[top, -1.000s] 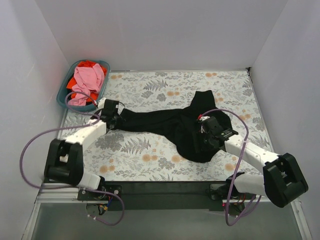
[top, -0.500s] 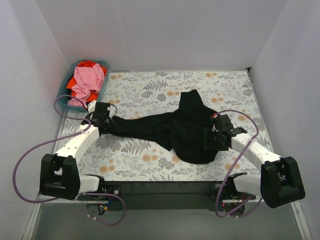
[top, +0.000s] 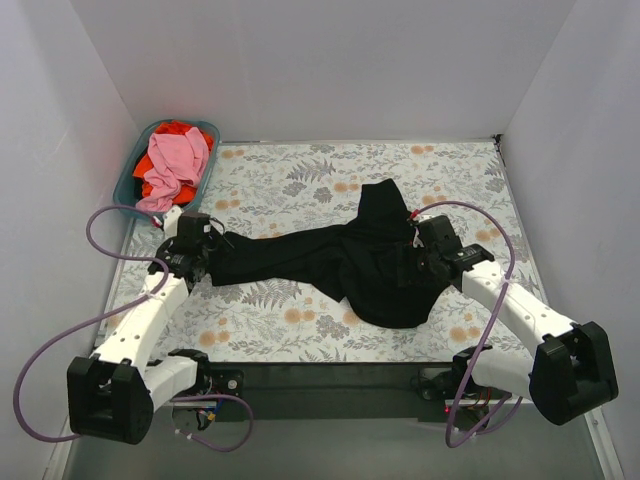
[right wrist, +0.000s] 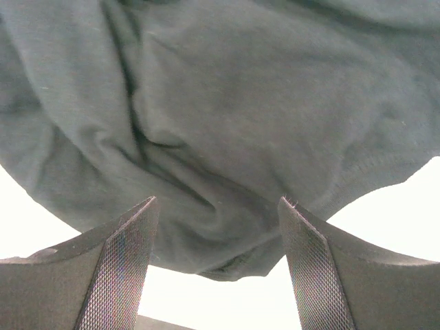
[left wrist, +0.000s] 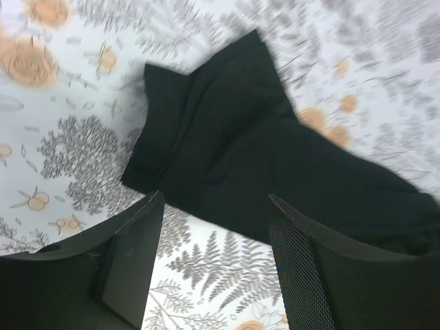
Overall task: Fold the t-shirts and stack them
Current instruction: Flatten the tshirt out
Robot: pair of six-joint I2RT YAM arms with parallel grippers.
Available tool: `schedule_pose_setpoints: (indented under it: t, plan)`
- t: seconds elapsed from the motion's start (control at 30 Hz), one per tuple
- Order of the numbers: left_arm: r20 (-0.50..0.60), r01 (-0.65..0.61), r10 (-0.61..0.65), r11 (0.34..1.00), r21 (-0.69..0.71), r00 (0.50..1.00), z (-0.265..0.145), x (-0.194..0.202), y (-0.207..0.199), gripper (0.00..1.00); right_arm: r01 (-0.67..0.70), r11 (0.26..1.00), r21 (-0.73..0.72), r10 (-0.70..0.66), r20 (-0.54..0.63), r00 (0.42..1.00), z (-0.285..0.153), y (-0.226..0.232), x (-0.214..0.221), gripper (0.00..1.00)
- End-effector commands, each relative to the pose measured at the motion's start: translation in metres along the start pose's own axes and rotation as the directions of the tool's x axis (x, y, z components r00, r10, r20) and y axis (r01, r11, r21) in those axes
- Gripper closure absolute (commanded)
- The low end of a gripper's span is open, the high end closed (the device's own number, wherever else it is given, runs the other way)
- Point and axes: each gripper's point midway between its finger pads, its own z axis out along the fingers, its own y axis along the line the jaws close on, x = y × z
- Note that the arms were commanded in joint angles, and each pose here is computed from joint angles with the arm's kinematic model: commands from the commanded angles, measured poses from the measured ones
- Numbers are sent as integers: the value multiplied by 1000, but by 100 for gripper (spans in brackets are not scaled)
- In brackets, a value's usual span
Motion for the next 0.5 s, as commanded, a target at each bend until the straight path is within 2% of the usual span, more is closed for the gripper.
schedule_pose_setpoints:
  t: [0.0,0.3,0.47]
  plan:
    - [-57,51,-54,997,-50,997,14,24,15,41,36,999,-17,-35,13,999,-3,10,-9,23]
    - [-85,85,-94,991,-104,992,32,48,32,37,50,997,-58,-49,9,999,0,17,-2,23]
    - [-92,108,-115,991,-74,989,39,52,26,37,55,996,-65,-53,23,998,1,18,-3,23]
